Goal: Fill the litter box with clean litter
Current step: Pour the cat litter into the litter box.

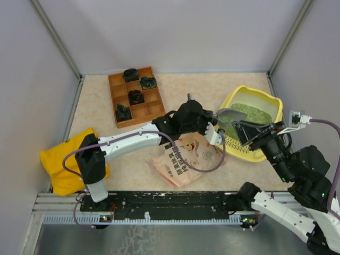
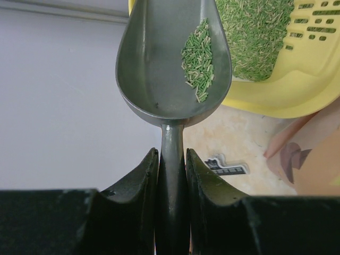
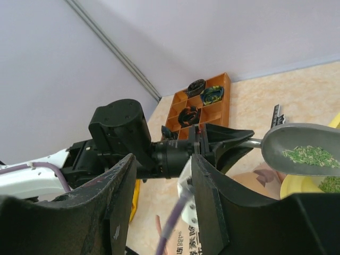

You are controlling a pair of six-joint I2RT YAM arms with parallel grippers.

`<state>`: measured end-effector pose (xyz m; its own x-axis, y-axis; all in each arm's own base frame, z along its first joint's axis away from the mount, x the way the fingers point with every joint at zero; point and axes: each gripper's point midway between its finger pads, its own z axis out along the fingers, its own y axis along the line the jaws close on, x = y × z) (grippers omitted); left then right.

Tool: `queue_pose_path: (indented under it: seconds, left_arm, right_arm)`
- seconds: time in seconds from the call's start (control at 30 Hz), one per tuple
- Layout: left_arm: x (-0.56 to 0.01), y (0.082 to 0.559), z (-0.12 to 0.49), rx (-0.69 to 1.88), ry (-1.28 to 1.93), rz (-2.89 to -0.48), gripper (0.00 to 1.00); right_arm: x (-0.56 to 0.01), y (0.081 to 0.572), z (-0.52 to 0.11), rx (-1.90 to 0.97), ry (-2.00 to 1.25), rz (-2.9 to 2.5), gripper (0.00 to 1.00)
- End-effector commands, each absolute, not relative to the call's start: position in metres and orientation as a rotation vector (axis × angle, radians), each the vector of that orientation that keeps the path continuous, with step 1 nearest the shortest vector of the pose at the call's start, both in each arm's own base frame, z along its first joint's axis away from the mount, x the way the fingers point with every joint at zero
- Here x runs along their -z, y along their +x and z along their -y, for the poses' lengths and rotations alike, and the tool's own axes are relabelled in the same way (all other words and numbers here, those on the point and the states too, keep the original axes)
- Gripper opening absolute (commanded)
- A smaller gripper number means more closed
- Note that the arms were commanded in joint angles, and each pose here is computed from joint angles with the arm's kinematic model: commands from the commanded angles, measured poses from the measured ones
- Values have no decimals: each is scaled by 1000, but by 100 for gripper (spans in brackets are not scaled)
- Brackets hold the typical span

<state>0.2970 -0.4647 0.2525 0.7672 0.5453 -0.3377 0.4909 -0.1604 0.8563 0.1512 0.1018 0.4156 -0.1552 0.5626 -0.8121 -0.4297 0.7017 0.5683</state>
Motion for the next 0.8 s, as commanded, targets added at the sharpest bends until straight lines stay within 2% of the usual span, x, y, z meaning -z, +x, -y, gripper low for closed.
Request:
queue_pose_path:
  seconds: [0.0,0.47,0.77]
  left_arm:
    - [-283,302,481,-301,1796,-624,0]
    - [-253,300,491,-827,1952,-392,0]
    - [-252,298,491,-829,1928,-423,0]
  right_arm:
    - [-439,148,-90,-884,152,-1395,46]
    - [-437,149,-91,-884,148,-1398,46]
    - [-435,149,-91,-883,148,-1403,46]
